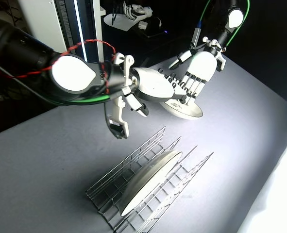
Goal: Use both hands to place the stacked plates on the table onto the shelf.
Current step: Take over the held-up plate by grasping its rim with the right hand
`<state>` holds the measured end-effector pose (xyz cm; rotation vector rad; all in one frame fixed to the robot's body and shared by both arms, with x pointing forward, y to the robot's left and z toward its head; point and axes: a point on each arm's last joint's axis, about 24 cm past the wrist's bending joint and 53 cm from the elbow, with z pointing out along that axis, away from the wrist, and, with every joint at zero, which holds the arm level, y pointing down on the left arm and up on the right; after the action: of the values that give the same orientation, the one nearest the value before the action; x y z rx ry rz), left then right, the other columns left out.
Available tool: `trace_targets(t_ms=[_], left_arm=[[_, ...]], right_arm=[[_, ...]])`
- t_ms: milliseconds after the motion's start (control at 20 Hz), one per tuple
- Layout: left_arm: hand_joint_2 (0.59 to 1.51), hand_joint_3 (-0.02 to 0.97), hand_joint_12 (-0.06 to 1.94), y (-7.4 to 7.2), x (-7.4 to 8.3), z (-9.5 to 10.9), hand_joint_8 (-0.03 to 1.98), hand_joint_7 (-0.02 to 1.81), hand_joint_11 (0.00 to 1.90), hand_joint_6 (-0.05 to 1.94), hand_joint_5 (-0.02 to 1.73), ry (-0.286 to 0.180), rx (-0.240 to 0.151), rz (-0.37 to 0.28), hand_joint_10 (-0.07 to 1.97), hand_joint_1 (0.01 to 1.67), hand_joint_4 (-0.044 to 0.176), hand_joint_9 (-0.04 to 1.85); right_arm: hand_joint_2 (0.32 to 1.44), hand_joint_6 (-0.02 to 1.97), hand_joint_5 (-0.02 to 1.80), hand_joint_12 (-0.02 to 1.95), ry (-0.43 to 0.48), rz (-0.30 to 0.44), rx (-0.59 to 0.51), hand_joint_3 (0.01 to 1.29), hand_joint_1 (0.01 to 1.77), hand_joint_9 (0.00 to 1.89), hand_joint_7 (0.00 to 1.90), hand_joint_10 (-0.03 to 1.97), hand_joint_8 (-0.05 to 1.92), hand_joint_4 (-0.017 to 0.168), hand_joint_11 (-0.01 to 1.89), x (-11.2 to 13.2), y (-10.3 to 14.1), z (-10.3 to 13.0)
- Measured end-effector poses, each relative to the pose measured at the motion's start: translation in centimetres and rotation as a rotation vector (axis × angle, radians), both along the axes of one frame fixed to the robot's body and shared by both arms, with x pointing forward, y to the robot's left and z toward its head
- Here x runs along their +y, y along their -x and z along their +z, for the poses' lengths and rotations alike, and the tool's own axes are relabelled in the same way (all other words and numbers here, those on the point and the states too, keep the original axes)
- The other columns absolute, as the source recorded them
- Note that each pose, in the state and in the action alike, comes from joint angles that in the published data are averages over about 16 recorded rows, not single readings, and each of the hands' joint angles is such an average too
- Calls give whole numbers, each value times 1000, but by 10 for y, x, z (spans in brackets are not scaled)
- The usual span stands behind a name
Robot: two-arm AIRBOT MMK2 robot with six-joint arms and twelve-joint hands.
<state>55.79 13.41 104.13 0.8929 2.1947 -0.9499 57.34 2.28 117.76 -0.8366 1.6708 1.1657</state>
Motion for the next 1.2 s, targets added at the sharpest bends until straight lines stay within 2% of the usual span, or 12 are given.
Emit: trace_targets(t_ms=[550, 1000, 1200], left_arm=[[1120, 22, -23, 0, 0, 0, -11, 12, 15, -21, 11, 0, 0, -1, -11, 16, -8, 17], [1120, 21, -23, -1, 0, 0, -11, 14, 16, -21, 9, 1, 0, -1, -12, 15, -8, 16], [1121, 22, -23, -1, 1, 0, -10, 13, 15, -22, 7, 1, 0, 0, -9, 15, -7, 17]], right_arm=[[1031, 20, 13, 561, 45, -6, 48, 14, 1487, 15, 22, -6, 15, 3, 13, 39, -14, -42], [1078, 19, 21, 614, 51, -15, 53, 15, 1514, 52, 30, -5, 16, 3, 4, 50, -23, -50], [1072, 38, 179, 804, 44, -11, 53, 15, 1539, 203, 177, 44, 55, 3, 107, 53, -24, -48]])
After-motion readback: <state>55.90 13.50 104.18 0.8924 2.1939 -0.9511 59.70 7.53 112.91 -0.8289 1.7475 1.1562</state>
